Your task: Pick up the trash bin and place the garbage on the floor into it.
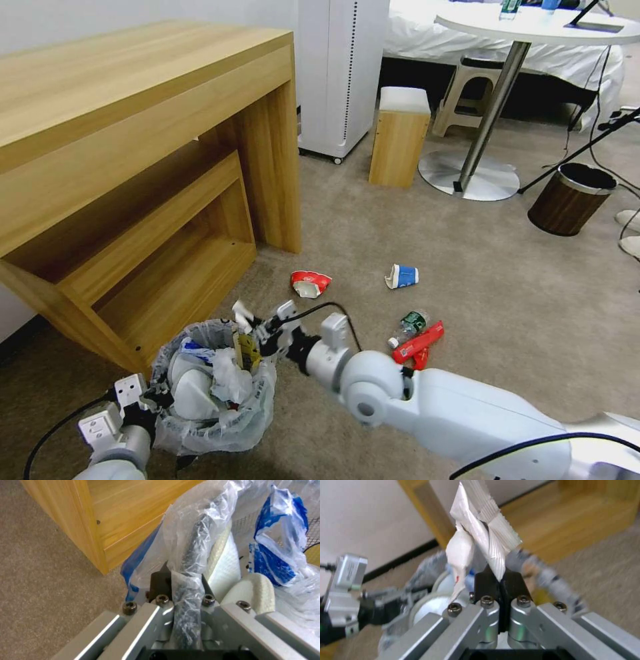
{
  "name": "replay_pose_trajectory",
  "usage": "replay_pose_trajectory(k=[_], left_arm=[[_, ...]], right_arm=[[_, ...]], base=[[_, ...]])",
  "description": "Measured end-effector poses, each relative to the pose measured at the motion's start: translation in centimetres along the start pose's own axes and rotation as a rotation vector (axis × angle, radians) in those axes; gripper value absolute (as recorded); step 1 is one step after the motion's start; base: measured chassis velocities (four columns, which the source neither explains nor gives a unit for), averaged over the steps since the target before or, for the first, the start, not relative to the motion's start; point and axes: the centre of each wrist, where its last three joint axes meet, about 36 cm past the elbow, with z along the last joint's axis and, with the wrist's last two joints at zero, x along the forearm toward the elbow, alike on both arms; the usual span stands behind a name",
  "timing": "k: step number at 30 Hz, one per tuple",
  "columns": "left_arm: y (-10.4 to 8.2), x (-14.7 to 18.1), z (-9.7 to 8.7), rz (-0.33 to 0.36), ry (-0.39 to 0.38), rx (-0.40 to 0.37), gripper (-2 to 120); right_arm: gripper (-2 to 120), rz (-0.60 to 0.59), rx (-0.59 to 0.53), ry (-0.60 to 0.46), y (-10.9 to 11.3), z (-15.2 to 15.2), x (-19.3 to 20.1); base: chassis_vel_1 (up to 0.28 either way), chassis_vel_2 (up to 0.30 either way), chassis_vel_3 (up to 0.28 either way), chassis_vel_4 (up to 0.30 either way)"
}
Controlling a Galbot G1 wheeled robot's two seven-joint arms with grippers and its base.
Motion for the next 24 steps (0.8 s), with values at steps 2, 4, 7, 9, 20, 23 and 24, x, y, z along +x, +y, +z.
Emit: replay_pose_trajectory(k=[2, 4, 7, 9, 20, 23, 24], left_arm=[[0.0, 0.0, 0.0, -0.001, -0.002, 0.001, 1], [0.0, -0.1, 0.0, -0.001, -0.002, 0.001, 1], [-0.1, -0.1, 0.1, -0.002, 0.000, 0.003, 1], [-0.1, -0.1, 0.2, -0.002, 0.001, 0.003, 1], [0.0, 0.1, 0.3, -0.004, 0.000, 0.000, 1], [0.1, 0.2, 0.3, -0.005, -0.001, -0.001, 1], [0.1, 0.3, 0.3, -0.005, -0.002, -0.002, 1]], right_arm=[[0, 0.002, -0.014, 0.042, 1.2, 0.3, -0.6], [0, 0.004, -0.015, 0.053, 1.6, 0.4, -0.9], [0, 0.006, -0.015, 0.079, 2.8, 0.7, -1.7], [0, 0.014, -0.021, 0.107, 3.9, 0.9, -2.5], [0, 0.109, -0.028, 0.249, 7.0, 2.2, -4.9], [0, 0.139, -0.018, 0.286, 7.2, 2.3, -5.2], [0, 0.148, -0.017, 0.302, 7.4, 2.3, -5.3]], base=[[0.000, 0.000, 0.000, 0.000], [0.000, 0.000, 0.000, 0.000], [0.000, 0.000, 0.000, 0.000], [0.000, 0.000, 0.000, 0.000], [0.000, 0.000, 0.000, 0.000], [0.000, 0.000, 0.000, 0.000], [0.000, 0.000, 0.000, 0.000]])
